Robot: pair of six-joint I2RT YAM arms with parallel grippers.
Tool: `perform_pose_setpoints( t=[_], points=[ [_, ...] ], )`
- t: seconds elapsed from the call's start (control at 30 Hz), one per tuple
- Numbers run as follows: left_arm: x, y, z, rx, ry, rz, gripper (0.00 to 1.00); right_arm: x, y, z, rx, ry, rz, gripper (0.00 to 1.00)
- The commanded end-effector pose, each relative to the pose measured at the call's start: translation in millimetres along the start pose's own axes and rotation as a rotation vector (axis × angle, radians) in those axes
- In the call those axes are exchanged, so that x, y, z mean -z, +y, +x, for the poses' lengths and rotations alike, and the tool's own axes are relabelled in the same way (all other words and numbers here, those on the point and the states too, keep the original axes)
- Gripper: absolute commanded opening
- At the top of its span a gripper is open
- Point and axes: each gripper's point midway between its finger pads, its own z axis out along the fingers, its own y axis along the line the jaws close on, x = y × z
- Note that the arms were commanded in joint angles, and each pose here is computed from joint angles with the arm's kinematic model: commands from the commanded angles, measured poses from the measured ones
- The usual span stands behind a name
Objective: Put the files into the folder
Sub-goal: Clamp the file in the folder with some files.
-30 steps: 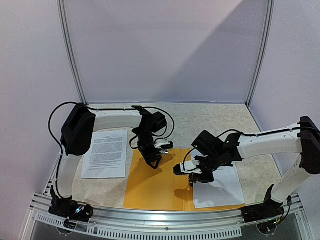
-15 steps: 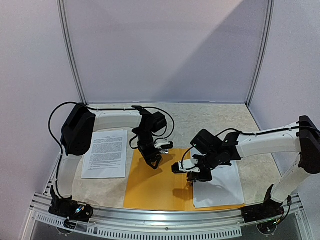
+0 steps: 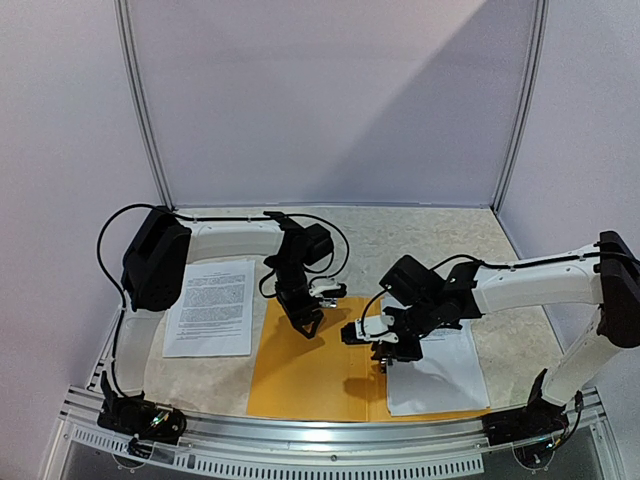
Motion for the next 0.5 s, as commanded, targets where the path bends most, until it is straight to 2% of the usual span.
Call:
perform_pose_setpoints(
  t=[0.0,0.47],
  points=[
    [-34.1,5.4,21.1,0.013,0.097,0.016,0.72,3.4,13.5,0.3,-0.006,0.003,-0.053,0.18],
    [-33.8,6.1,21.8,0.011,0.097,0.015,0.72,-6.2,29.4,33.5,-0.024,0.103,-0.095,0.16]
  ],
)
